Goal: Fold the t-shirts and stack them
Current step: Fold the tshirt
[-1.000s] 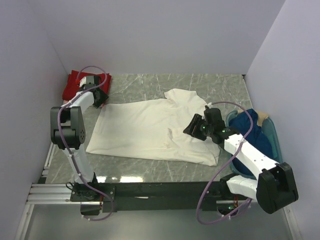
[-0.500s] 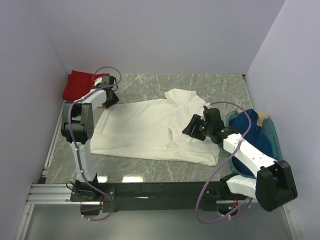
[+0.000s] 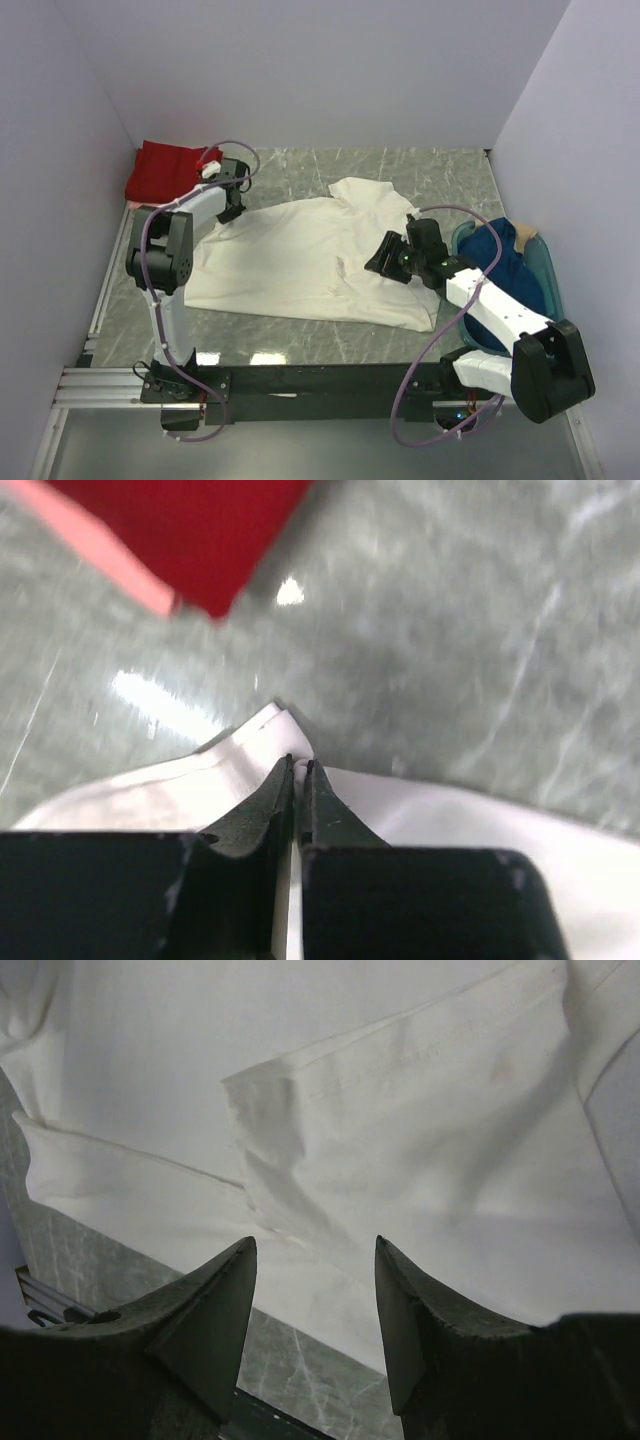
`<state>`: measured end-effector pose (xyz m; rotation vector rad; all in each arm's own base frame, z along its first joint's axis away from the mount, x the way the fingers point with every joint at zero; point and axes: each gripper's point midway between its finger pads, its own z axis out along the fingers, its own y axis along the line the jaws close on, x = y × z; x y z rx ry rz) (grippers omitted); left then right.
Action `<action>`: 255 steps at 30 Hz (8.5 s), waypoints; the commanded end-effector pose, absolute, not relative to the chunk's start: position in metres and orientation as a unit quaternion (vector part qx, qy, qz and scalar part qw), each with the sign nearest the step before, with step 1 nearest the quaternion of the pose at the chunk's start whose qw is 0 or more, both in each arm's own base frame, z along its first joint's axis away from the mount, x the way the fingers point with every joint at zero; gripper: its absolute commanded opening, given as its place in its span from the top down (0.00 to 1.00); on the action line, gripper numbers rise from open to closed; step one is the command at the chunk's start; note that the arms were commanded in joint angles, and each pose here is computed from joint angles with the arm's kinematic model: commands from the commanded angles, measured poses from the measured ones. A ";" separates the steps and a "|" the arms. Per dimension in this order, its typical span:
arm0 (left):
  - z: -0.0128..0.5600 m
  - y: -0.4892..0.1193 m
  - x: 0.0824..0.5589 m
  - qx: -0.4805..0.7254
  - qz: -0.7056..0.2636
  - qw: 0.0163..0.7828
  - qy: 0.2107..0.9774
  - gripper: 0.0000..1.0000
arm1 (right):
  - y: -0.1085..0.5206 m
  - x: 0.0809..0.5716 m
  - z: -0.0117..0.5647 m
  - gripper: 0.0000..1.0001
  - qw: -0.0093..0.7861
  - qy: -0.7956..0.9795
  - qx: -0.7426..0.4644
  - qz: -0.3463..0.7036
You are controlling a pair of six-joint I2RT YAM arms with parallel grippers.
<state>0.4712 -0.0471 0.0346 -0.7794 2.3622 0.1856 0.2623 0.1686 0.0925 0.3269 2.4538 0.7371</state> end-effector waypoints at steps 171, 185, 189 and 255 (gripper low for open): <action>0.036 0.027 0.236 -0.562 -0.011 0.336 0.756 0.99 | 0.065 0.201 0.031 0.73 0.219 0.892 0.373 0.132; 0.207 0.036 0.256 -0.513 -0.105 0.512 0.681 1.00 | 0.074 0.254 0.200 1.00 0.418 0.845 0.252 0.217; 0.290 0.037 0.252 -0.483 -0.142 0.584 0.636 1.00 | 0.071 0.253 0.259 1.00 0.469 0.821 0.232 0.228; 0.059 0.039 0.300 -0.573 -0.087 0.333 0.744 1.00 | 0.077 0.270 0.052 1.00 0.252 0.892 0.307 0.214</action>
